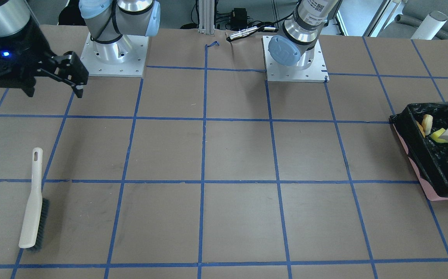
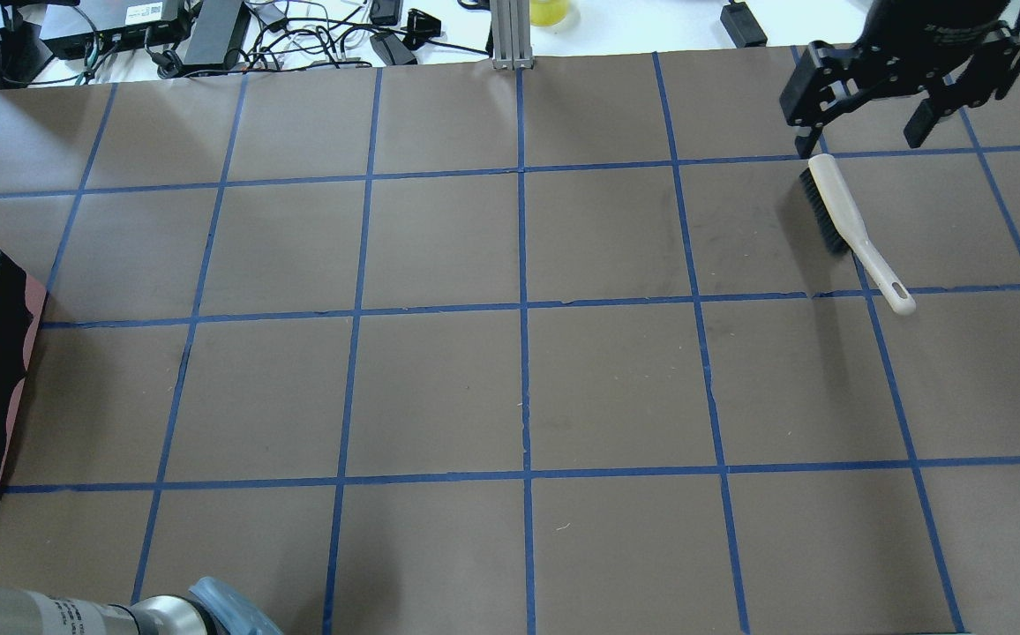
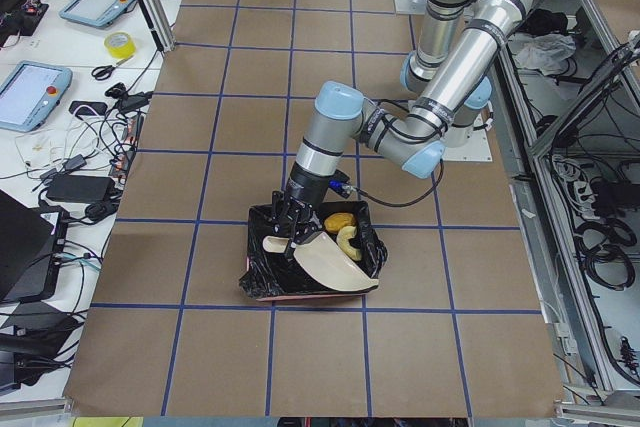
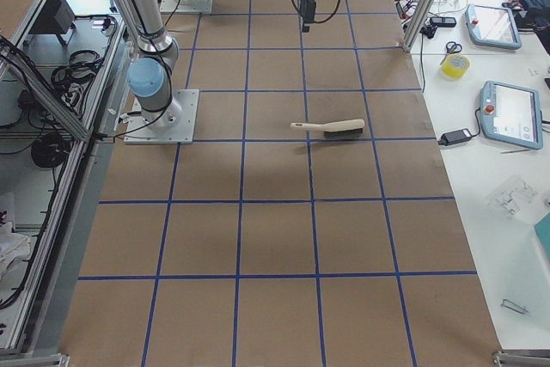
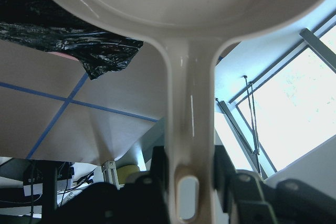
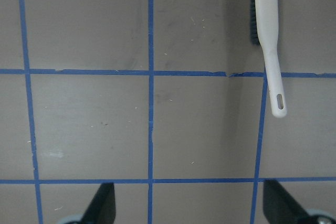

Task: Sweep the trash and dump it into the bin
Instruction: 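Release the brush and raise the right gripper while the left brings the dustpan back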

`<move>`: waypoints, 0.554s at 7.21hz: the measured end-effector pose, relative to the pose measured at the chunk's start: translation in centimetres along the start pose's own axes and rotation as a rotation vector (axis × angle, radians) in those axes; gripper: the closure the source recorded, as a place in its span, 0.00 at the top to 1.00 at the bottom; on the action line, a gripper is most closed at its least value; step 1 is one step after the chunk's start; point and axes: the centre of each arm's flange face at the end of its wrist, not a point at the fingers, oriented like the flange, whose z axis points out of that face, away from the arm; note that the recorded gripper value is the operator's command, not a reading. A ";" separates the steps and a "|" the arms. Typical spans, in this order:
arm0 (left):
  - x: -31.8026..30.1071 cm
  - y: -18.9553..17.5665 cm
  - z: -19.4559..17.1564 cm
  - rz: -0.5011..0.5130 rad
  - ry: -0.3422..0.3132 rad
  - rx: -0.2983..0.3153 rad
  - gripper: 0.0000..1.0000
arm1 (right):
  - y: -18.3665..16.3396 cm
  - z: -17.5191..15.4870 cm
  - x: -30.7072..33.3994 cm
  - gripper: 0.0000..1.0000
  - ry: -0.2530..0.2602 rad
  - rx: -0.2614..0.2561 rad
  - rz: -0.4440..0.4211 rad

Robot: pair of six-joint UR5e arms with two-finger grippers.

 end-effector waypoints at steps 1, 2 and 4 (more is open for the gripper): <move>-0.1 0.3 -0.1 -0.003 -0.006 0.010 0.00 | 0.8 -0.4 -2.5 1.00 0.002 0.018 -0.007; -0.4 1.2 -0.7 -0.012 -0.021 0.030 0.00 | 1.0 -0.7 -3.9 1.00 0.003 0.049 -0.021; -2.5 5.6 -3.4 -0.027 -0.081 0.116 0.00 | 0.7 -0.8 -4.8 1.00 0.002 0.115 -0.037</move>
